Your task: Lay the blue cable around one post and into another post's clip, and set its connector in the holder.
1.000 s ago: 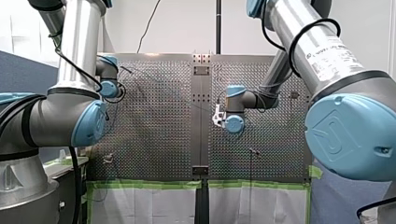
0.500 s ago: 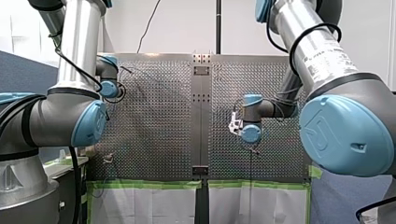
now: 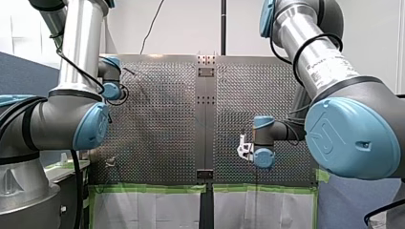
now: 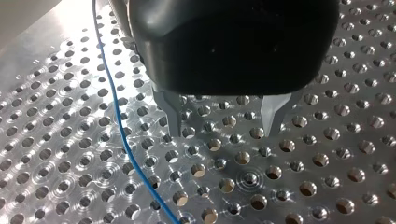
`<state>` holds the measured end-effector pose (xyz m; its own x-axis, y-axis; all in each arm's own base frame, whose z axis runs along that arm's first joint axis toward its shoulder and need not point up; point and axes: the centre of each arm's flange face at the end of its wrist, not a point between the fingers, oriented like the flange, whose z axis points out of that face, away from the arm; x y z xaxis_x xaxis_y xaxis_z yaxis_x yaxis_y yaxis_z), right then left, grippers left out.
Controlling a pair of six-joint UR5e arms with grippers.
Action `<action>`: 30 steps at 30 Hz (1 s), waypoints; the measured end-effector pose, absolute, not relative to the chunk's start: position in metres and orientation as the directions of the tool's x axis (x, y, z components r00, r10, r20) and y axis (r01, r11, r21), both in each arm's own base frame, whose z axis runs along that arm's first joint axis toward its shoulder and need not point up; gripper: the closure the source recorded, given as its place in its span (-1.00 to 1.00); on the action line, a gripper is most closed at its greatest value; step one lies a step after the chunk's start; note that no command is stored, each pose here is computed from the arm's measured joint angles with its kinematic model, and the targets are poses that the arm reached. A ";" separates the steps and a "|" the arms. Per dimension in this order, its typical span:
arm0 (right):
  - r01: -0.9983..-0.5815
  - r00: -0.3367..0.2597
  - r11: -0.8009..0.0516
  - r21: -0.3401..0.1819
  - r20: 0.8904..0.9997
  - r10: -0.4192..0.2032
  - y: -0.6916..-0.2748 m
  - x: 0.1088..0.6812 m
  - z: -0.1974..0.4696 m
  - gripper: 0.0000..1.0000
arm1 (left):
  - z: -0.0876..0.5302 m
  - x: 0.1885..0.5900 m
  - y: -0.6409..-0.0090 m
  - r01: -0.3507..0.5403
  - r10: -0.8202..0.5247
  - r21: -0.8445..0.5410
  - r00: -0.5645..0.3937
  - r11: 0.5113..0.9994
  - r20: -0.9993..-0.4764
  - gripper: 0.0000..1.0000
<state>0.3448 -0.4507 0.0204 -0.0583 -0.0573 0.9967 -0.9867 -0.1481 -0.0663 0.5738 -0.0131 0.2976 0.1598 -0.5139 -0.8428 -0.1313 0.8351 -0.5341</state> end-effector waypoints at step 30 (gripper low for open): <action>-0.992 -0.066 -0.103 -0.078 0.991 -0.120 -0.443 0.245 -0.082 1.00 | 0.298 0.574 -0.013 -0.134 -0.513 -0.534 0.161 0.835 -0.843 -0.69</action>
<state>0.2453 -0.4431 -0.0823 -0.0658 -0.1197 0.9906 -0.9916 -0.1032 -0.0783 0.5739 -0.0126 0.2979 0.1614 -0.5128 -0.8432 -0.1343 0.8350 -0.5335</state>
